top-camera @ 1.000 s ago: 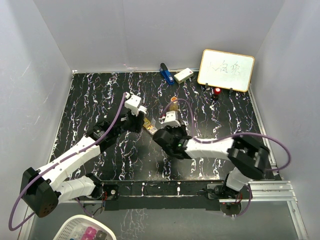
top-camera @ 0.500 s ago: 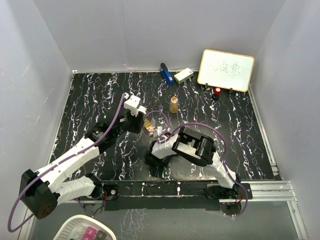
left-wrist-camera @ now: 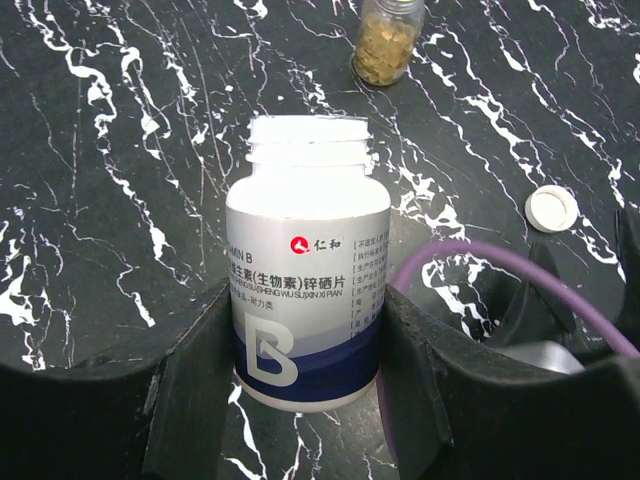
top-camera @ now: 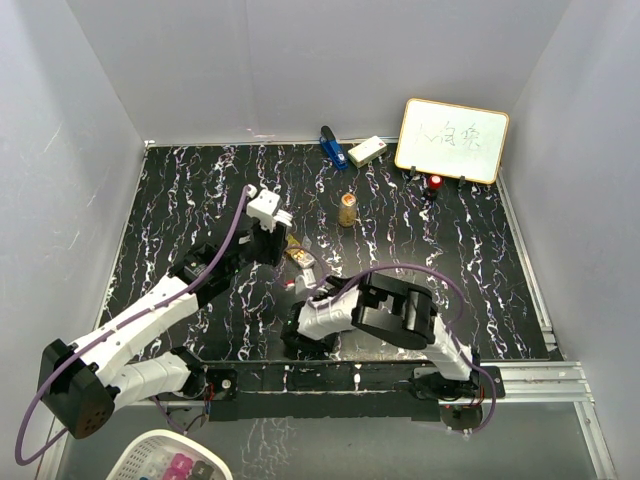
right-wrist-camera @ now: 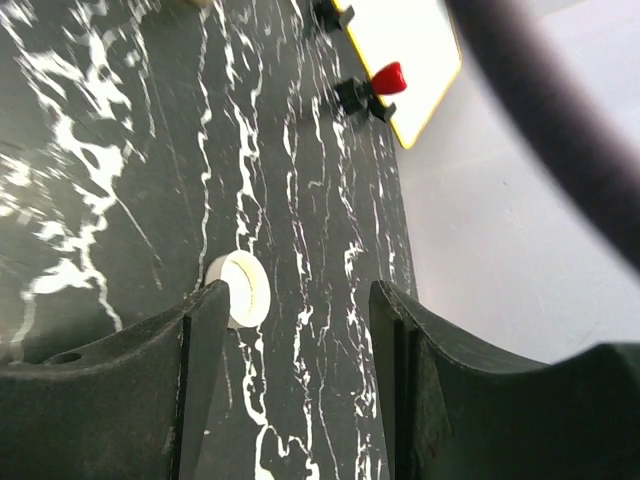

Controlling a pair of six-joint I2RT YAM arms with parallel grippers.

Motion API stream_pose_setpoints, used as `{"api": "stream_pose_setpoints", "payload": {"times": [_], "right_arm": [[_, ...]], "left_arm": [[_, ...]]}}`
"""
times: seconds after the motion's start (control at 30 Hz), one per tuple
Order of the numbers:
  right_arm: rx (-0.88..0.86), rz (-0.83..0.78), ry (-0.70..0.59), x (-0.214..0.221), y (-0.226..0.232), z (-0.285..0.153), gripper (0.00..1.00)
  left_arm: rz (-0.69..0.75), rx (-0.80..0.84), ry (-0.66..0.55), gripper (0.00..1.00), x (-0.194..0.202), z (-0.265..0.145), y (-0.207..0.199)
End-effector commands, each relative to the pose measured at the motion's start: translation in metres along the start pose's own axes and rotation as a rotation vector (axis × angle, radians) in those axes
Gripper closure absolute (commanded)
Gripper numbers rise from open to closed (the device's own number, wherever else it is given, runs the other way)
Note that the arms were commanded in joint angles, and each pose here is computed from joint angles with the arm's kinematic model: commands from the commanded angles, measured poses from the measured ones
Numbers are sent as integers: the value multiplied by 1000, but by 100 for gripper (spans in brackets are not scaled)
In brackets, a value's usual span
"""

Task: Sort the pills into containers
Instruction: Pick up the lid of the pill bottle at the center of the board.

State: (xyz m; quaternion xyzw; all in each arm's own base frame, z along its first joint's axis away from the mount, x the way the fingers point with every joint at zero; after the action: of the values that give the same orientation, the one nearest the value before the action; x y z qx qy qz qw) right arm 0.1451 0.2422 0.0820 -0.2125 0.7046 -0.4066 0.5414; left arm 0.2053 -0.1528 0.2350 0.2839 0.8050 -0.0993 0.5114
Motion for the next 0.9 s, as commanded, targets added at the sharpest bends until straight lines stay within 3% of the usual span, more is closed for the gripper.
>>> {"api": "stream_pose_setpoints", "payload": {"times": [0.0,0.13,0.33,0.4,0.5,0.57,0.67,0.87], "right_arm": [[-38,277,-66,-57,-29,-16,44],[-61,441,-25,-78,-63,-16,46],[-160,549,48,-90,-108,-13,53],[-242,616,90,-90,-125,-3,58],[-406,802,111,-83,-152,22,73],[-472,881,102,-74,-170,34,75],[-485,865,120,-65,-178,41,79],[-625,758,199,-53,-142,41,82]], "left_arm": [[5,-22,-32,100,-10,-5,4],[4,-30,-45,100,-12,-8,5],[2,-18,-38,100,-10,-5,3],[3,-19,-36,100,-9,-4,3],[0,-38,-46,100,-10,-8,6],[-2,-41,-61,100,-12,-11,6],[-4,-40,-58,100,-11,-10,6],[-16,-25,-59,100,-10,-11,4]]}}
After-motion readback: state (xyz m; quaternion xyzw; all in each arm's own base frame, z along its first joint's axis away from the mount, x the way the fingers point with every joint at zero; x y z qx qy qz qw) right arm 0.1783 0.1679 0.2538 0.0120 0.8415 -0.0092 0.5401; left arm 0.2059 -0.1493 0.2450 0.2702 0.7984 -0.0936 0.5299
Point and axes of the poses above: each gripper's point midway between its finger pads, its own z axis out along the fingers, its own y axis along the line the jaws close on, x = y × z, the point moved 10 cm from there along -z, back along the fingers, and after that the axes turned 9 degrees about z, right-handed, at the moved point
